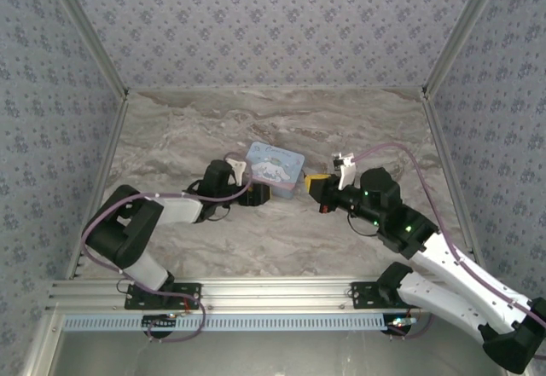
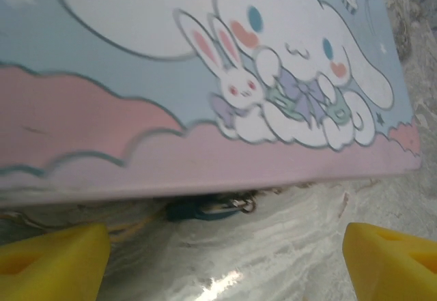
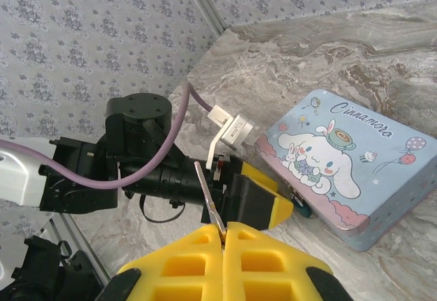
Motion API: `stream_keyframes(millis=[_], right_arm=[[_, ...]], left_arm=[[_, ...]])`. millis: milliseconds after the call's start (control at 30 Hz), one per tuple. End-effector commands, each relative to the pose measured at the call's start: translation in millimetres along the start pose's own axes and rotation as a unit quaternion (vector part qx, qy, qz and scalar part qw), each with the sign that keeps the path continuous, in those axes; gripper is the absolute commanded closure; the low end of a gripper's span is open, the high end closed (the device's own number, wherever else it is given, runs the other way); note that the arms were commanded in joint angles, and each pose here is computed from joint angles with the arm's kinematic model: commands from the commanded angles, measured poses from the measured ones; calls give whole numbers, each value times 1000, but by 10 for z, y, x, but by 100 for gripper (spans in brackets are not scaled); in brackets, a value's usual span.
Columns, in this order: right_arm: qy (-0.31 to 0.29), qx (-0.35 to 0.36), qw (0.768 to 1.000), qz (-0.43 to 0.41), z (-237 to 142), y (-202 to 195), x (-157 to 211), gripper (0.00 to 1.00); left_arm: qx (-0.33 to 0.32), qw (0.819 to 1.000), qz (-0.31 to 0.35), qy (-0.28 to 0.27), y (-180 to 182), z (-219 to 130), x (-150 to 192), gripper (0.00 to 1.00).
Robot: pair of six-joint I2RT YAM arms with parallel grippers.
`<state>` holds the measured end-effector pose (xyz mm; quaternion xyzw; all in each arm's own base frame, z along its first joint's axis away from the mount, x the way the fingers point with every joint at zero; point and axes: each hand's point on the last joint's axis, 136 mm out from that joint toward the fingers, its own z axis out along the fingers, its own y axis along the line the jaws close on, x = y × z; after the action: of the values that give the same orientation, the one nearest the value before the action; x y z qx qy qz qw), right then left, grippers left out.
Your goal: Unlock the padlock with the key
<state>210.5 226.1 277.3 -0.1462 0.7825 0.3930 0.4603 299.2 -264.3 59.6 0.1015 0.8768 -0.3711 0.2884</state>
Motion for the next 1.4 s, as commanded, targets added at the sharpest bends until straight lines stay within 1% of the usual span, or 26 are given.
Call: stream_keyframes(millis=[0, 300, 533, 700, 933, 1133, 1367], right_arm=[[-16, -7, 1000, 1, -6, 36, -58, 100], [-20, -11, 1000, 0, -10, 41, -44, 100], [-25, -11, 1000, -1, -2, 32, -44, 100], [-35, -20, 999, 0, -2, 57, -56, 100], [-40, -32, 999, -1, 18, 87, -54, 100], [-44, -41, 998, -5, 15, 134, -74, 100], [-43, -40, 998, -5, 23, 126, -57, 100]], left_arm=[[25, 999, 19, -30, -35, -5, -169, 12], [29, 998, 19, -48, 96, 19, -458, 12], [32, 997, 31, -59, 50, 79, -693, 12], [25, 998, 28, -52, 89, 29, -580, 12], [37, 998, 3, -50, 142, 10, -365, 12], [60, 997, -5, -50, 120, 97, -365, 12], [68, 997, -13, -41, 153, 229, -361, 13]])
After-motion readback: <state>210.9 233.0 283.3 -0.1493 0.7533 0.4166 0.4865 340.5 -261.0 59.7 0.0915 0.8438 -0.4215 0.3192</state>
